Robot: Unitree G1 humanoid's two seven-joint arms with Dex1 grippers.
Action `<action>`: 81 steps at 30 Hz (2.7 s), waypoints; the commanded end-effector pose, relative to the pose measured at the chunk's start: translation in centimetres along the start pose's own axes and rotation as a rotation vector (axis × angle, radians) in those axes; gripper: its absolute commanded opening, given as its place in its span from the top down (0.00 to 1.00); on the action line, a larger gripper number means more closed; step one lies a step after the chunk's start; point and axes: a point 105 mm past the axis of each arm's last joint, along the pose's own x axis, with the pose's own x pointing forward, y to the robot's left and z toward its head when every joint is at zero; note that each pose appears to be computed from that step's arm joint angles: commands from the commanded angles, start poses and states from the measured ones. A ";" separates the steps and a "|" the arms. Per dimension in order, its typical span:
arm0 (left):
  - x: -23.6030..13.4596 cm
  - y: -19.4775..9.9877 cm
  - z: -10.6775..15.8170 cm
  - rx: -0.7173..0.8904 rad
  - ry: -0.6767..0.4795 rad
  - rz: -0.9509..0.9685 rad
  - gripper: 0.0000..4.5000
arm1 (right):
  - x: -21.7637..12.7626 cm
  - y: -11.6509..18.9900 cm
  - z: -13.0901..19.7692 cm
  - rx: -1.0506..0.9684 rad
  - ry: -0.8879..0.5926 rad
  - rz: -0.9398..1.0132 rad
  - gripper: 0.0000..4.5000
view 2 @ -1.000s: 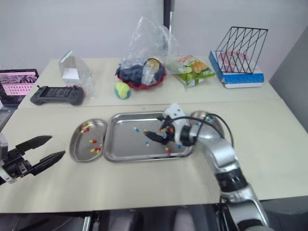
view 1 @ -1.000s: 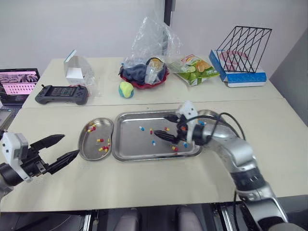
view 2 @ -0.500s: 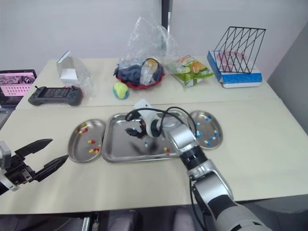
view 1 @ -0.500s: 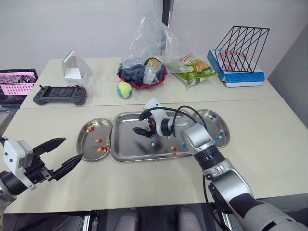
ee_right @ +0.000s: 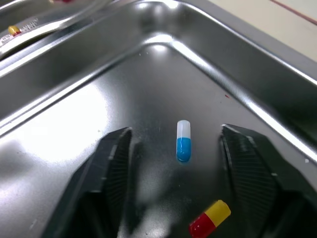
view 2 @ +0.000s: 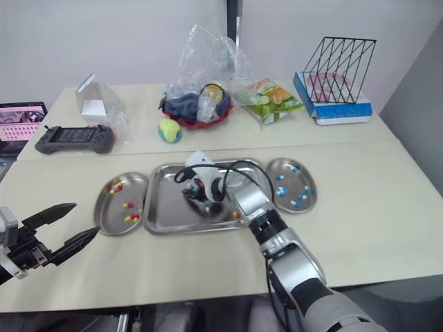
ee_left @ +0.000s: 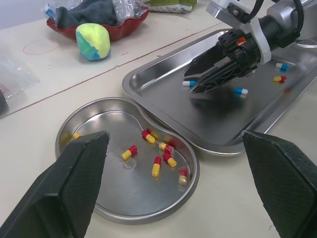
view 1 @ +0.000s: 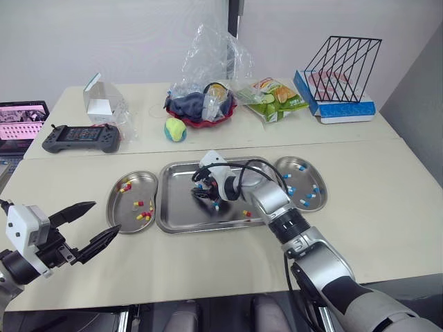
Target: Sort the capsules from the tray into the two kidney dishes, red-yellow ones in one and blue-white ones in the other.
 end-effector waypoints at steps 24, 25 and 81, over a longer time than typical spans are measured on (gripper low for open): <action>2.0 0.7 0.7 0.046 -0.015 -0.102 0.00 | -9.6 -6.3 4.9 -0.139 -0.252 -0.091 0.99; 2.4 1.0 0.7 0.048 -0.013 -0.110 0.00 | -11.4 -8.0 4.1 -0.124 -0.234 -0.145 0.99; -0.7 8.8 -3.6 0.037 -0.011 0.290 0.00 | -33.8 -16.8 -11.2 0.111 -0.286 -0.781 0.01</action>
